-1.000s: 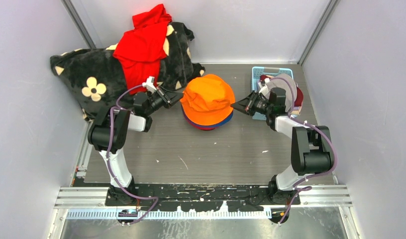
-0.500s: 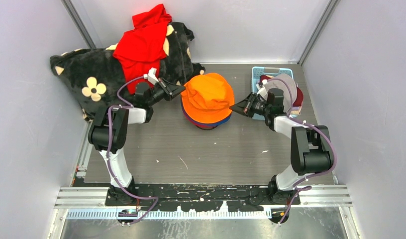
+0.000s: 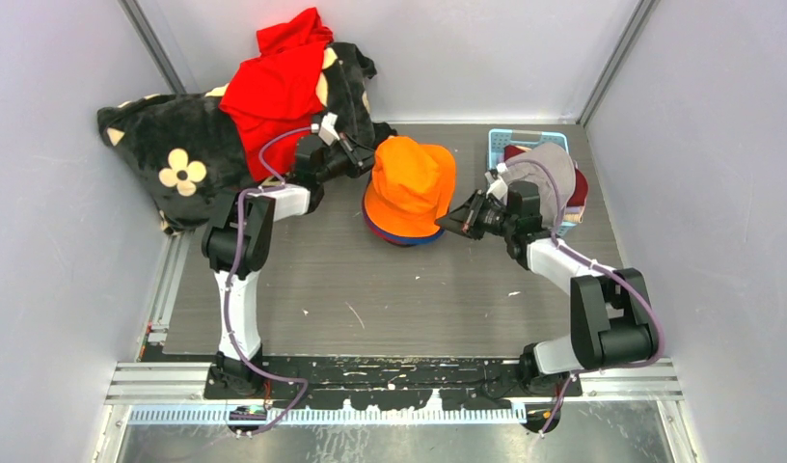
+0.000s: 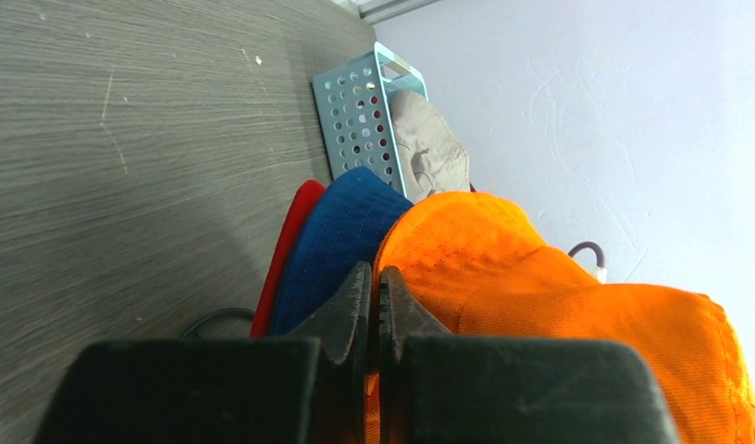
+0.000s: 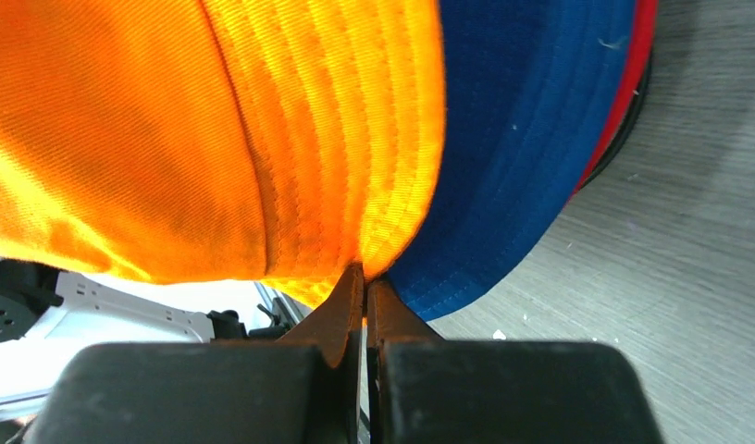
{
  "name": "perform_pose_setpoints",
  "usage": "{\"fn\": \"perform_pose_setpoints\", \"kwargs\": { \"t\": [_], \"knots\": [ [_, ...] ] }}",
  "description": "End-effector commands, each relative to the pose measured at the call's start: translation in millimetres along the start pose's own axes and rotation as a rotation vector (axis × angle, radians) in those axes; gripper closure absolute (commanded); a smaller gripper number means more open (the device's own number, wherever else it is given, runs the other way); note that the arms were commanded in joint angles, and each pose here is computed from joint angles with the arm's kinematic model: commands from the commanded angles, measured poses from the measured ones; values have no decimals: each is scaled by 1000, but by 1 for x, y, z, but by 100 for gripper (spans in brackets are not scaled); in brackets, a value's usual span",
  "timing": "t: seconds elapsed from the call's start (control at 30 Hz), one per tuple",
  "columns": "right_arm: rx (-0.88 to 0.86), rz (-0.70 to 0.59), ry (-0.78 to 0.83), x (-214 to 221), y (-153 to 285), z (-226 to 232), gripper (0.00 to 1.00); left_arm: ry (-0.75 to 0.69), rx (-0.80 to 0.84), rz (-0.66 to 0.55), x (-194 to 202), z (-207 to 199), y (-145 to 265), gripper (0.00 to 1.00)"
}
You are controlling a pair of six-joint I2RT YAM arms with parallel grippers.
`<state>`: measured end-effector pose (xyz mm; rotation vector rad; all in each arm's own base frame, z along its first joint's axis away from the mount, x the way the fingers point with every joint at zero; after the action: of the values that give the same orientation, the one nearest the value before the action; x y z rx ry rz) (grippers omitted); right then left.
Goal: Stack the hats
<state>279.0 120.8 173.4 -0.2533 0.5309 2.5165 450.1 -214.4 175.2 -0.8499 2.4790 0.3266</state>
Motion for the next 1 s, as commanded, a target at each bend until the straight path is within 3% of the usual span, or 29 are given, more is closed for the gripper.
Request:
{"fn": "perform_pose_setpoints", "kwargs": {
  "t": [0.0,0.1,0.27,0.33,0.57,0.97],
  "knots": [
    [21,20,20,17,5,3,99,-9,-28,11,-5,2,-15,100],
    [46,-4,55,15,10,8,86,-26,-42,10,-11,-5,-13,94],
    [111,-82,131,1,27,27,55,-99,-166,-9,-22,-14,7,75],
    [127,-111,157,-6,37,34,48,-117,-212,-21,-26,-16,18,70],
    [168,-222,238,-33,61,58,39,-178,-353,-66,-38,-29,50,53],
    [-69,-331,186,-102,29,65,39,-212,-359,-111,-31,-70,93,53]
  ]
}}
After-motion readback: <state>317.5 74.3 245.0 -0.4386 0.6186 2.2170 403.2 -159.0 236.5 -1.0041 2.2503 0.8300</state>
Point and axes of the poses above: each gripper's point midway between its finger pads, its own y axis back along the fingers, its own z axis along the line the jaws close on, x = y × z, the point moved 9 cm from there along y, back along the fingers, and after that the axes turned 7 degrees about -y, right-handed, at the moved point
